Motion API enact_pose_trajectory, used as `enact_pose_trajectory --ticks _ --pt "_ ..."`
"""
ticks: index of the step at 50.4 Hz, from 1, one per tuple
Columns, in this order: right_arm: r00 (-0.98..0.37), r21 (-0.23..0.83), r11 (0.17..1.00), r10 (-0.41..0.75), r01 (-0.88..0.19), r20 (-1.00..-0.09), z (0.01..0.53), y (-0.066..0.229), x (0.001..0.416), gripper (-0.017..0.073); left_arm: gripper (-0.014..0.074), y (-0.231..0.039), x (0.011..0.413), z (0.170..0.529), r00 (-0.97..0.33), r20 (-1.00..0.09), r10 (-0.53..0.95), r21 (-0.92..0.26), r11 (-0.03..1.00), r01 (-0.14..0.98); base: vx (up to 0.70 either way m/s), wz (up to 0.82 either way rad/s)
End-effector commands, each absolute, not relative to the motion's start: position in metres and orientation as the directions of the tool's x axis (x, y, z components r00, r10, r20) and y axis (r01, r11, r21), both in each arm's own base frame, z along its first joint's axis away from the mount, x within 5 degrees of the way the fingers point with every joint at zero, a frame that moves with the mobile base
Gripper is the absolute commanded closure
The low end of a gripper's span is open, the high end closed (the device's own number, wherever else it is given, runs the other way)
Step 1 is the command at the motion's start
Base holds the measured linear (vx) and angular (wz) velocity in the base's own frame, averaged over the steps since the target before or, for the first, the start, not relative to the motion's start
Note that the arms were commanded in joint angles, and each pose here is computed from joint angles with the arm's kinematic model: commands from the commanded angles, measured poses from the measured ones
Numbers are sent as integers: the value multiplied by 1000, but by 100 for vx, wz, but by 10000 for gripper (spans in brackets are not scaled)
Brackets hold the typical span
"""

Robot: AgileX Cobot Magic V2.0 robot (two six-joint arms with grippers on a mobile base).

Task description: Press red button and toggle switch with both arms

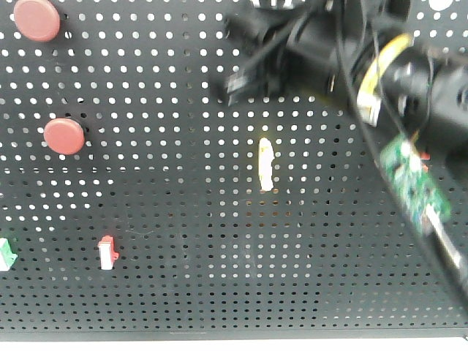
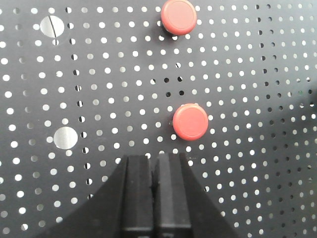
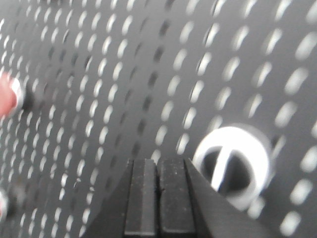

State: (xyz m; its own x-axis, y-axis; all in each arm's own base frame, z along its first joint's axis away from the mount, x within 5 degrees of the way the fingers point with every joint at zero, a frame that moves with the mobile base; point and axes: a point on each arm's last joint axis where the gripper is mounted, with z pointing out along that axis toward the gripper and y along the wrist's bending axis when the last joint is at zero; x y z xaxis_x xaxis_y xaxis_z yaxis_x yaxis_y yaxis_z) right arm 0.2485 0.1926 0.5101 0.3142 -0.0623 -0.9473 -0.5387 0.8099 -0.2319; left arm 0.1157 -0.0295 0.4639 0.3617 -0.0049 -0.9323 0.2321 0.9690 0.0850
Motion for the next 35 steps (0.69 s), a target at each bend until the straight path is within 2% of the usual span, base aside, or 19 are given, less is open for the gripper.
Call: enact_pose_trajectory --ticks 1,35 --pt "374 -226 822 -17 -523 -927 536 181 235 563 594 -32 112 473 392 -919 -42 71 960 269 0 0" --pt "291 -162 850 -10 -501 -957 530 177 239 563 594 -32 112 473 392 -919 -42 71 960 269 0 0"
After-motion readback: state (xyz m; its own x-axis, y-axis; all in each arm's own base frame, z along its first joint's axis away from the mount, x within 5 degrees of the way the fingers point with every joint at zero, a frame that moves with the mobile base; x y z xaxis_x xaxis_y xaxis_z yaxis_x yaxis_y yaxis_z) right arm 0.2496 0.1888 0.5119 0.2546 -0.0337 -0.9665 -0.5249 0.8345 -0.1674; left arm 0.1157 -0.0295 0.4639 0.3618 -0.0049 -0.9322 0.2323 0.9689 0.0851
